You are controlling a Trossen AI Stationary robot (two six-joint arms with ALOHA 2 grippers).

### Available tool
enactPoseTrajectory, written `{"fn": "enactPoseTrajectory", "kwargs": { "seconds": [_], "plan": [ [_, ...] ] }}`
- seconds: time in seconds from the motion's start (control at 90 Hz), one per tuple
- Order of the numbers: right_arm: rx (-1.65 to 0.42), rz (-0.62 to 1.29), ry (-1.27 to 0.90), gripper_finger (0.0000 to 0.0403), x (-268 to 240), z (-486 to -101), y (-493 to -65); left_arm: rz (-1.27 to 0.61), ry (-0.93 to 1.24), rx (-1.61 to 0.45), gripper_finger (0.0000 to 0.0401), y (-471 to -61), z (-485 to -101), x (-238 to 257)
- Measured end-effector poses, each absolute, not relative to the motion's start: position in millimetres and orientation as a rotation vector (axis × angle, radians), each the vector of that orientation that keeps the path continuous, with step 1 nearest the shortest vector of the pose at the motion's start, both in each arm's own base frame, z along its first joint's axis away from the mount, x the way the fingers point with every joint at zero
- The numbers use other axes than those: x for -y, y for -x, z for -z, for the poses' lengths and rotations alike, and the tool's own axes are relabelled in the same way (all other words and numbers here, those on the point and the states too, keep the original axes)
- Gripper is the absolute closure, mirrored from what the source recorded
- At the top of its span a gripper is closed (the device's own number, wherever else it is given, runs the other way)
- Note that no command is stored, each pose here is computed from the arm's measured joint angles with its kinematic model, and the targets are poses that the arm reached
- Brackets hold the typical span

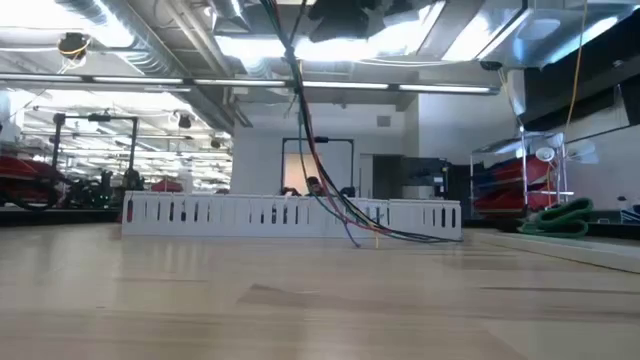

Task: Ziptie cables
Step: Put the set of zip-tied cables in the cable duct

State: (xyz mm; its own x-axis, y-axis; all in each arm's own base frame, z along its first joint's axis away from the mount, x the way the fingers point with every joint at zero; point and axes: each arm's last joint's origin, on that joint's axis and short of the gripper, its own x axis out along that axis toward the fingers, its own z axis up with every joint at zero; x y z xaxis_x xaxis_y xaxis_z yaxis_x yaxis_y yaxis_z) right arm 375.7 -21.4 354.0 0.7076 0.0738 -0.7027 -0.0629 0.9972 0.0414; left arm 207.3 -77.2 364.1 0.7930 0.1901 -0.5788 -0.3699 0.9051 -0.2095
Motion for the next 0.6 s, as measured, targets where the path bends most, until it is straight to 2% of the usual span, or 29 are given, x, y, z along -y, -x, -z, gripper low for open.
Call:
{"fn": "enactPoseTrajectory", "kwargs": {
  "seconds": [0.133, 0.389, 0.6],
  "plan": [
    [-0.855, -0.187, -0.049, 0.0159, 17.4, -353.5, -364.4, -0.307, 0.324, -0.582, 0.0401, -207.3, -364.1, 77.2],
    [-0.877, -0.108, -0.068, 0.0159, 11.7, -295.5, -383.2, -0.292, 0.327, -0.555, 0.0401, -209.2, -366.7, 78.1],
    [-0.793, -0.045, -0.08, 0.0159, 7.0, -260.1, -387.2, -0.29, 0.333, -0.547, 0.0401, -209.7, -367.3, 78.3]
  ]
}}
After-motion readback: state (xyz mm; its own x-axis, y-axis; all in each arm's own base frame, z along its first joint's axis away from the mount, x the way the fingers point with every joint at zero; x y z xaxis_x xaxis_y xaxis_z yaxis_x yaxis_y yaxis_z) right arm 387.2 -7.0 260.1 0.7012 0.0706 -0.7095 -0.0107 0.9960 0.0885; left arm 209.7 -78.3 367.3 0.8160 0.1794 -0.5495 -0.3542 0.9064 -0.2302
